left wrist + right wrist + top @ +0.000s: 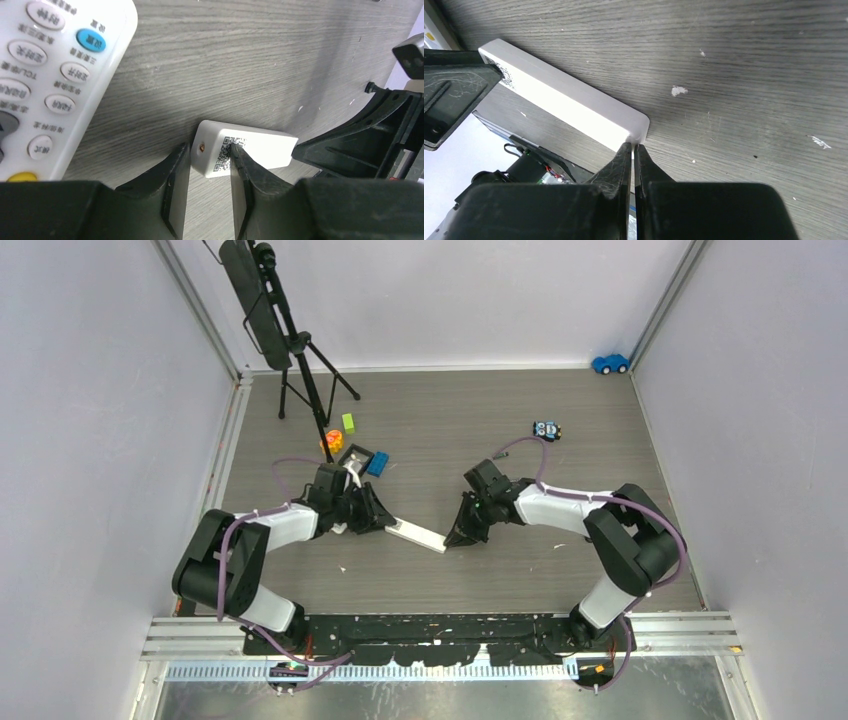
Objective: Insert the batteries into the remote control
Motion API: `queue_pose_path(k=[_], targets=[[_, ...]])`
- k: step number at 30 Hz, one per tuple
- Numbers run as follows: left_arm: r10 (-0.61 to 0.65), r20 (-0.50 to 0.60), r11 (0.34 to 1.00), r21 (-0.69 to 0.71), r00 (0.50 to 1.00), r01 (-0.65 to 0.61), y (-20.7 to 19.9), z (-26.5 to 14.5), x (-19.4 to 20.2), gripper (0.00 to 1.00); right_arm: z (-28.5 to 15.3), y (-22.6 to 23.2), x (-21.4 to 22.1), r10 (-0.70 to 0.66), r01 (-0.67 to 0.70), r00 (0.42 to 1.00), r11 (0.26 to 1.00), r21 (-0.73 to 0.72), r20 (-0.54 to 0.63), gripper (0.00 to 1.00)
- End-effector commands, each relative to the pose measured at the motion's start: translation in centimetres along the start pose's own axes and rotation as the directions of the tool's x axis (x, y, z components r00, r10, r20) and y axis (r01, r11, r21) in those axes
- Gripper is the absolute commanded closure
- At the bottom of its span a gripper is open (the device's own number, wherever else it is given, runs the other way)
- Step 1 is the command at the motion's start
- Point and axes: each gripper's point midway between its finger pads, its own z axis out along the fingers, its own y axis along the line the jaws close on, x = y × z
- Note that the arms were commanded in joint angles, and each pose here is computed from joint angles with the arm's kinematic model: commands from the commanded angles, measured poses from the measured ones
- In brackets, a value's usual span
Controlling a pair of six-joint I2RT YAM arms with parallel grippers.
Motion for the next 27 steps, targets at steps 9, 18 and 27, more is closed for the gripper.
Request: queue_pose_path(k=[9, 18, 27], targets=[[-0.109, -0.181, 0.978, -0.194, 0.978, 0.073, 5.8, 1.3, 7.8, 0.68, 2.3, 4.4, -3.1, 0.023, 0.002, 0.982, 0.991, -0.134, 0.186, 0.94], [-0.149, -0.182, 0.977, -0.181, 0.972, 0.116, 6.0, 1.8, 9.3, 0.71, 2.2, 7.3, -5.1, 0.161, -0.090, 0.942, 0.966, -0.241, 0.296, 0.94], [-0.152, -0.175, 0.973, -0.199, 0.973, 0.117, 6.8, 1.8, 9.9, 0.71, 3.4, 7.0, -6.3, 0.183, -0.140, 0.930, 0.978, -0.153, 0.318, 0.91]])
